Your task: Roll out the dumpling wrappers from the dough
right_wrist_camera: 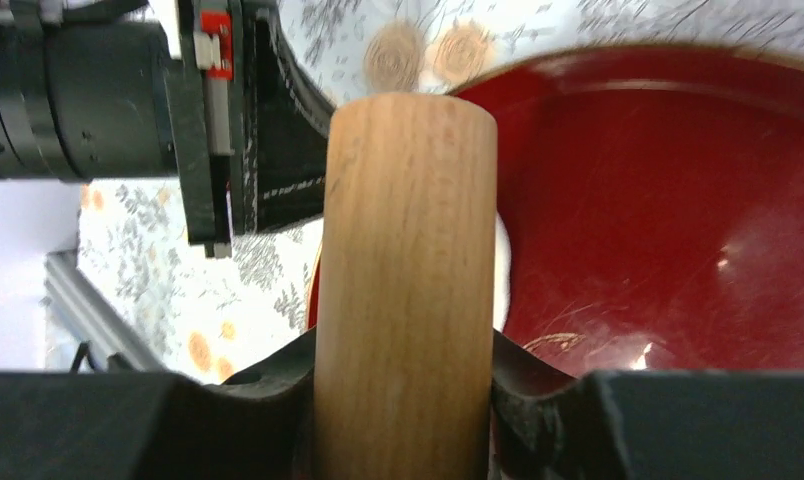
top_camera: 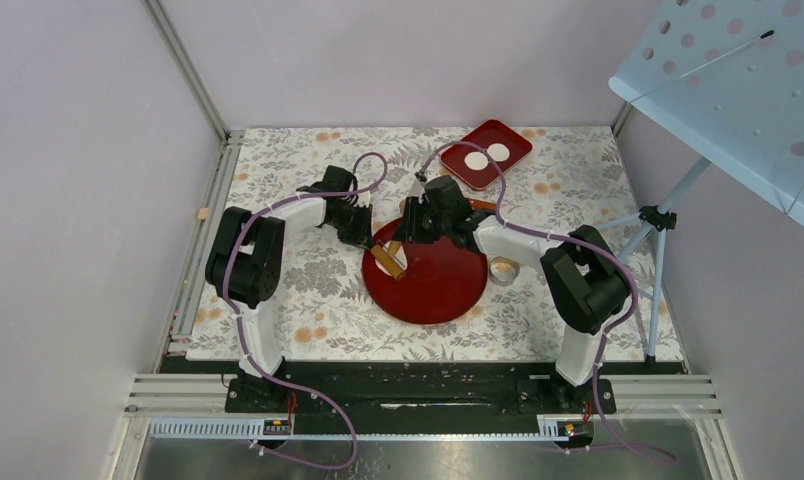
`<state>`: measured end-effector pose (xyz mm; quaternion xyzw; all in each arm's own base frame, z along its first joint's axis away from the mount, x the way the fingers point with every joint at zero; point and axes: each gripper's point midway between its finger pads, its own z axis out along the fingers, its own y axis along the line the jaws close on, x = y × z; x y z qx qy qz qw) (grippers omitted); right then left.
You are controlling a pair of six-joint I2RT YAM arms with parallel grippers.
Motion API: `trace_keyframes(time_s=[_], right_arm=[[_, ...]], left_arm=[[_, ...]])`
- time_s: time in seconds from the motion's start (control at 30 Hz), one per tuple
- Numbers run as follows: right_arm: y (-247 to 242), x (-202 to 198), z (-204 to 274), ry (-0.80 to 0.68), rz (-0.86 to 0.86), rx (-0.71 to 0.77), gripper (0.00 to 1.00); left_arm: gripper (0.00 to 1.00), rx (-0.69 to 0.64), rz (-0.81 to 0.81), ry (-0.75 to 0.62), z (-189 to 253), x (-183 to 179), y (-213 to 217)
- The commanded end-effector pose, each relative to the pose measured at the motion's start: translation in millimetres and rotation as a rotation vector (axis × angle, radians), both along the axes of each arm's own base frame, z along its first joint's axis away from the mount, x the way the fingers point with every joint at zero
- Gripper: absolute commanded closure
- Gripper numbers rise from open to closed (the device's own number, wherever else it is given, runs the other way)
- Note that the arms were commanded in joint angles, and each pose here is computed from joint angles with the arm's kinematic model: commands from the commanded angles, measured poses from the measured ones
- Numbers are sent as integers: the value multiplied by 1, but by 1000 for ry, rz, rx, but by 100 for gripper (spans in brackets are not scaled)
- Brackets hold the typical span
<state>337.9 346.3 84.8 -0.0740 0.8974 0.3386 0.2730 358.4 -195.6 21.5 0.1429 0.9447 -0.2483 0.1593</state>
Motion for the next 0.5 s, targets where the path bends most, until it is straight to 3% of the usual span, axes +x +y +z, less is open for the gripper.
trace_keyframes(time_s=[0.0, 0.2, 0.47], right_arm=[[-30, 41, -1, -158, -156, -150, 100], [-85, 39, -21, -227, -277, -351, 100], [-113, 1, -57, -242, -214, -543, 100]], left_arm=[[100, 4, 1, 25, -4, -2, 4], [100, -1, -4, 24, -3, -3, 4], [100, -5, -6, 21, -3, -4, 3]])
